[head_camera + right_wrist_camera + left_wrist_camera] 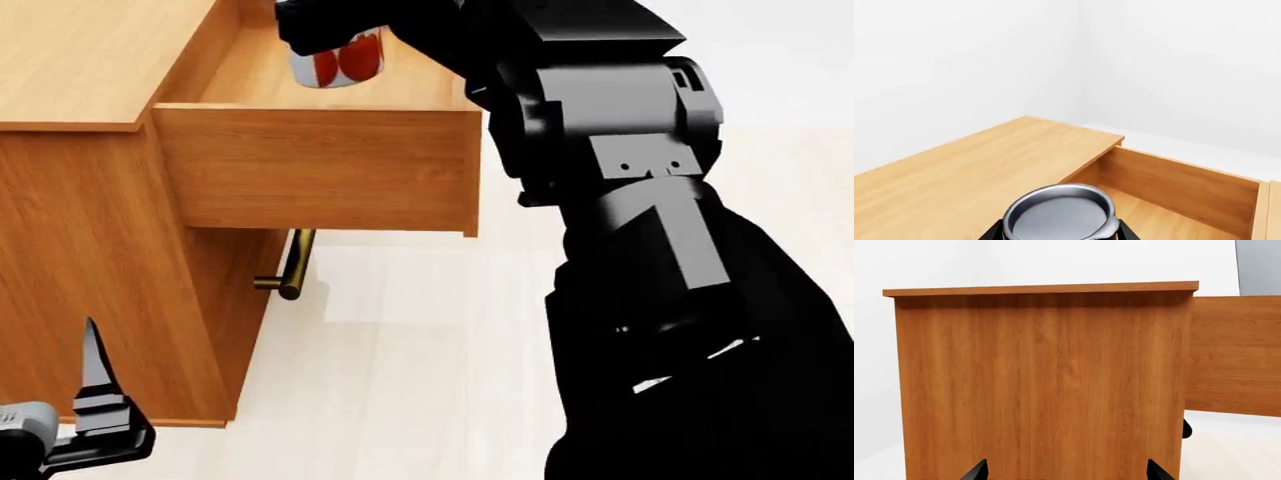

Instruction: Put the ketchup in the top drawer of the cabinet.

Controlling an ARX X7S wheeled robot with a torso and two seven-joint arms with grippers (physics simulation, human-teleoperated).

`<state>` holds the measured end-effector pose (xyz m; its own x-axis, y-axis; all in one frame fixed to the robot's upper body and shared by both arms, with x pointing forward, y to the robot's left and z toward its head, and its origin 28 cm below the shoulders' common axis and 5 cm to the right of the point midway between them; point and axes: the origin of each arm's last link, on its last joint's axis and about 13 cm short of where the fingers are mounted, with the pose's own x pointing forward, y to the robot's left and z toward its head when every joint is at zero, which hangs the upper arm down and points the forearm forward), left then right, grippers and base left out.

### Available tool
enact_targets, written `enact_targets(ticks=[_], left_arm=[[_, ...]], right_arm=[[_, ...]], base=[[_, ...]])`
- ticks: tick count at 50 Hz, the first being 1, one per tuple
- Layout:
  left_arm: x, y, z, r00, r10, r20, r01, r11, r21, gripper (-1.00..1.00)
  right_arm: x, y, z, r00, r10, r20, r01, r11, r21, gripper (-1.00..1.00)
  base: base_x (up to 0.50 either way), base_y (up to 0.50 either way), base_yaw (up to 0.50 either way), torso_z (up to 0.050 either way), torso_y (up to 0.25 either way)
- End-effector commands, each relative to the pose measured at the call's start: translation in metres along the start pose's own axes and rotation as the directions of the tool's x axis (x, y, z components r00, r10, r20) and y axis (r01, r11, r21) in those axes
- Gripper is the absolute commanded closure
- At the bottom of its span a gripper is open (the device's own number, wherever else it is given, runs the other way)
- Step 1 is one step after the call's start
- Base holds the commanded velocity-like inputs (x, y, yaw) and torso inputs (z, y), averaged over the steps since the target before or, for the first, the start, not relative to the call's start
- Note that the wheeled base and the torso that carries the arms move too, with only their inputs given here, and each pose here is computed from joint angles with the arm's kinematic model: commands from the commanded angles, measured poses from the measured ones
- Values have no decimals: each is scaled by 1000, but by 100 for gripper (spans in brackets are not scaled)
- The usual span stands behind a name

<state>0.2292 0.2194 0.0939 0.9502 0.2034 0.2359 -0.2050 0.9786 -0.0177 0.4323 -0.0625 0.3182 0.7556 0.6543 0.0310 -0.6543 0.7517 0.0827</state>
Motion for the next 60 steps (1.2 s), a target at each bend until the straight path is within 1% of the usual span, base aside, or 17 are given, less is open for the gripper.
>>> enact_targets(ticks=[1,36,52,60], left_arm=[[0,0,0,1000,1,-2,-1,1000,-1,-100],[-1,0,0,1000,4,3,-4,1000,6,-100],[0,1,0,1000,7,4,-7,1000,8,-100],[-1,1,1,1000,10,7,-10,1000,8,-100]], right_arm=[[-1,-2,-3,1000,-2,-6,2,1000,-14,100],[-1,-5,-17,999,-12,-51,10,1000,-26,100],[-1,-6,-21,998,-15,-55,14,1000,-23,100],[-1,-6,-20,999,-11,-37,10,1000,-27,100]], base=[[0,0,0,0,0],[0,0,0,0,0],[0,0,0,0,0],[0,0,0,0,0]])
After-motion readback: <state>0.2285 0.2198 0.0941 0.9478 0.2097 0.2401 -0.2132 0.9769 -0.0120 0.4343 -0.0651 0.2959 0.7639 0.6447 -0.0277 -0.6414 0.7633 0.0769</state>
